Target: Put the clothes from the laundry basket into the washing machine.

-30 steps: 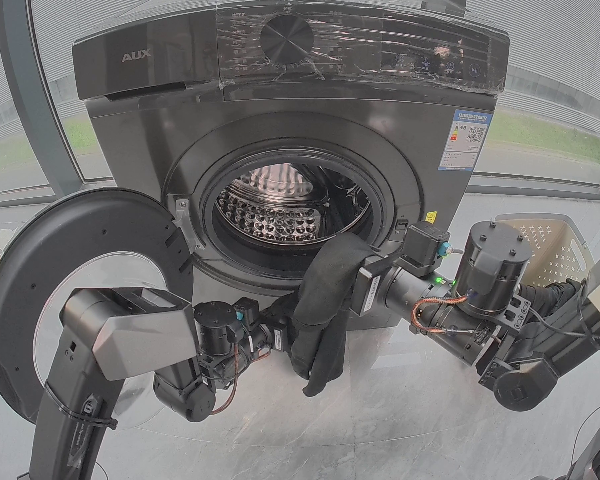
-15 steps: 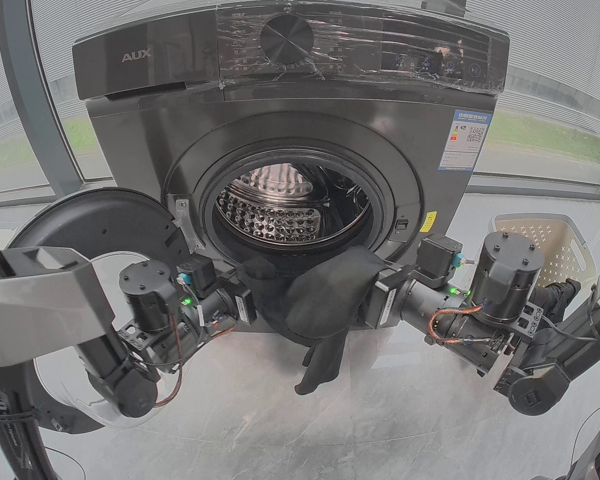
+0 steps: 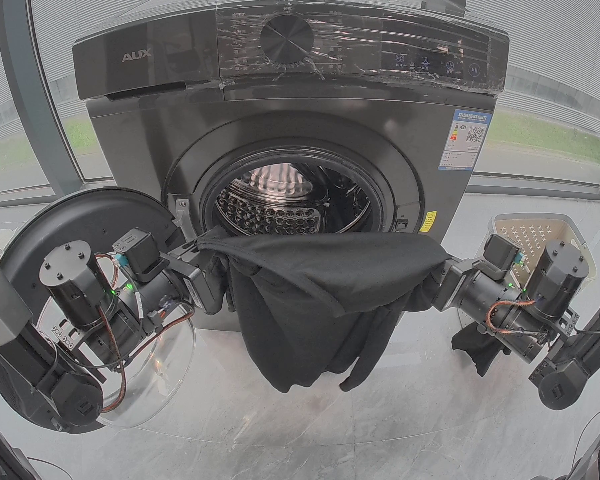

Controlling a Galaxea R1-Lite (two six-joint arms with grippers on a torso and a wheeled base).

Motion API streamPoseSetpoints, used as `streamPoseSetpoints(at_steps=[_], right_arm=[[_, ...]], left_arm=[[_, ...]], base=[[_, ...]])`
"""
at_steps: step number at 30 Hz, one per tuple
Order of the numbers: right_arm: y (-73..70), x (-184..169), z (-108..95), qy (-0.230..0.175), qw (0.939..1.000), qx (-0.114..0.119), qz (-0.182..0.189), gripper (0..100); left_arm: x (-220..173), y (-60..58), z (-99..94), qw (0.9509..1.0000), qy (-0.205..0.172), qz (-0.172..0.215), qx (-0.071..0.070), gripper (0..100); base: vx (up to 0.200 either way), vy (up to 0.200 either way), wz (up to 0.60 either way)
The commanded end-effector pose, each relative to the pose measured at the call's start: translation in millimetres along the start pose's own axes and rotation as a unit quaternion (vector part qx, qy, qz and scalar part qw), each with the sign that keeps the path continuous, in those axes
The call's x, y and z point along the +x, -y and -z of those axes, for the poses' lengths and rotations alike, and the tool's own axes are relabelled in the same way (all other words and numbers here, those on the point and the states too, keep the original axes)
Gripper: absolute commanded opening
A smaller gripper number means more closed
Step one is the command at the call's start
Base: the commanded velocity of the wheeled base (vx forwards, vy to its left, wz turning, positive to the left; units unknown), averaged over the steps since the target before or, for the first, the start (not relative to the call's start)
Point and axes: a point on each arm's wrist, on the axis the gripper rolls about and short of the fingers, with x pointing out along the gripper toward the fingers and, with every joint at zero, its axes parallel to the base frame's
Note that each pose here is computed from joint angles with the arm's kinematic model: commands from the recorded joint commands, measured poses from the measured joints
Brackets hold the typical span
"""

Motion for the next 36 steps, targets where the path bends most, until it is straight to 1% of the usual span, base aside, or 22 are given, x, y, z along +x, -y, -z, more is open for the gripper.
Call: streamPoseSetpoints(at_steps=[1,4,8,10,13,15,18,22,30,32,36], right_arm=[[6.8,-6,12,-0.018,0.9997,0.012,0.009,0],[10.3,0,18,-0.026,0.9995,0.012,0.014,0],[11.9,6,12,-0.007,0.9998,0.009,0.018,0],[16.1,6,10,-0.003,0.9997,0.007,0.025,0],[18.3,5,6,0.004,0.9995,0.004,0.031,0],[22.8,6,1,0.015,0.9989,-0.007,0.043,0],[28.8,7,-10,0.038,0.9976,-0.025,0.053,0],[26.4,6,-14,0.044,0.9975,-0.025,0.050,0],[24.8,6,-13,0.043,0.9976,-0.026,0.047,0],[24.8,6,-13,0.042,0.9976,-0.026,0.047,0],[19.1,5,-10,0.036,0.9983,-0.023,0.040,0]], left_arm=[[-3,-0.6,-10.7,0.9998,0.019,-0.002,0.003,0],[-4,-0.6,-10.9,0.9998,0.019,-0.003,0.003,0],[-4,-1.2,-10.5,0.9998,0.019,-0.006,0.004,0],[-3,-1.2,-10.8,0.9998,0.019,-0.006,0.004,0],[-3,-2.2,-9.8,0.9998,0.017,-0.008,0.008,0],[-3,-5.6,-8.8,0.9997,0.016,-0.012,0.013,0],[-3,-7.3,-8.7,0.9997,0.015,-0.015,0.015,0],[-4,-7.6,-9.8,0.9996,0.017,-0.016,0.015,0],[-5,-7.1,-7.9,0.9997,0.012,-0.015,0.015,0],[-5,-7.3,-6.7,0.9997,0.010,-0.016,0.015,0],[-8,-6.9,-0.9,0.9998,-0.004,-0.016,0.012,0]], base=[[0.000,0.000,0.00],[0.000,0.000,0.00],[0.000,0.000,0.00],[0.000,0.000,0.00],[0.000,0.000,0.00],[0.000,0.000,0.00],[0.000,0.000,0.00],[0.000,0.000,0.00],[0.000,0.000,0.00],[0.000,0.000,0.00],[0.000,0.000,0.00]])
